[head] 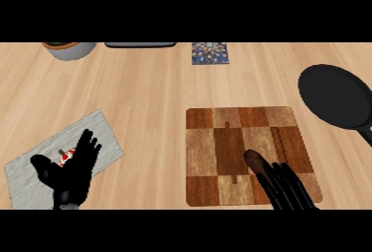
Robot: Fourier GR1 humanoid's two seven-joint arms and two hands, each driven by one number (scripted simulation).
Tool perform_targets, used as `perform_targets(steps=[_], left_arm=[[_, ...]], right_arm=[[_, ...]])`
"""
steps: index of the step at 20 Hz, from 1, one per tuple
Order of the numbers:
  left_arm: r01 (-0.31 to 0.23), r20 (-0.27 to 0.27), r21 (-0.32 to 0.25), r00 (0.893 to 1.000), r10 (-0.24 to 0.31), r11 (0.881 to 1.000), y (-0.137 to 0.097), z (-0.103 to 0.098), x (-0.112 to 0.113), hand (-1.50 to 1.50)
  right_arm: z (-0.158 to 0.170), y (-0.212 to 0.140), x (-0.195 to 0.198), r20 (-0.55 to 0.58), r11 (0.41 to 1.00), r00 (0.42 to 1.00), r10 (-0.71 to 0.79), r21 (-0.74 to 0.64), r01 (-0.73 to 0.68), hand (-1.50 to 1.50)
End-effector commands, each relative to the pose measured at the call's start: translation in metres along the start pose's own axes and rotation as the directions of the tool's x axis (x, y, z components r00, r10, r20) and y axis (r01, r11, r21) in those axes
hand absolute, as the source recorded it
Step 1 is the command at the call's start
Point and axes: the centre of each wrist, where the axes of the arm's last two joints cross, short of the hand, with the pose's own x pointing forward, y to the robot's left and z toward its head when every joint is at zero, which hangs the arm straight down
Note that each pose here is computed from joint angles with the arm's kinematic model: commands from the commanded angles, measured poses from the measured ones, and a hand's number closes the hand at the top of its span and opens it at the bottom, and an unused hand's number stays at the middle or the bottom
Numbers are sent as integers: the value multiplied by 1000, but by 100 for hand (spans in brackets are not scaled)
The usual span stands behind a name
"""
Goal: Pick the sweet potato from the cutting board and place it in the pan
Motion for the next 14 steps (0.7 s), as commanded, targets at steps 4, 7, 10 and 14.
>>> perform_targets(steps=[4, 7, 10, 14], left_arm=[[-2, 2, -17, 1000, 2, 1000, -15, 5, -11, 0], [6, -7, -25, 1000, -6, 1000, -12, 2, 0, 0], [19, 9, -45, 1000, -19, 999, -8, -4, -1, 0], [-1, 2, -32, 1000, 1, 999, -16, -1, -10, 0]], right_arm=[[-21, 1, 12, -161, 925, 932, 323, 263, -275, -150], [-31, -3, 15, -181, 834, 863, 471, 412, -368, -150], [-69, 5, 35, -187, 772, 806, 561, 469, -429, -150], [-117, 0, 64, -137, 761, 824, 549, 491, -425, -150]])
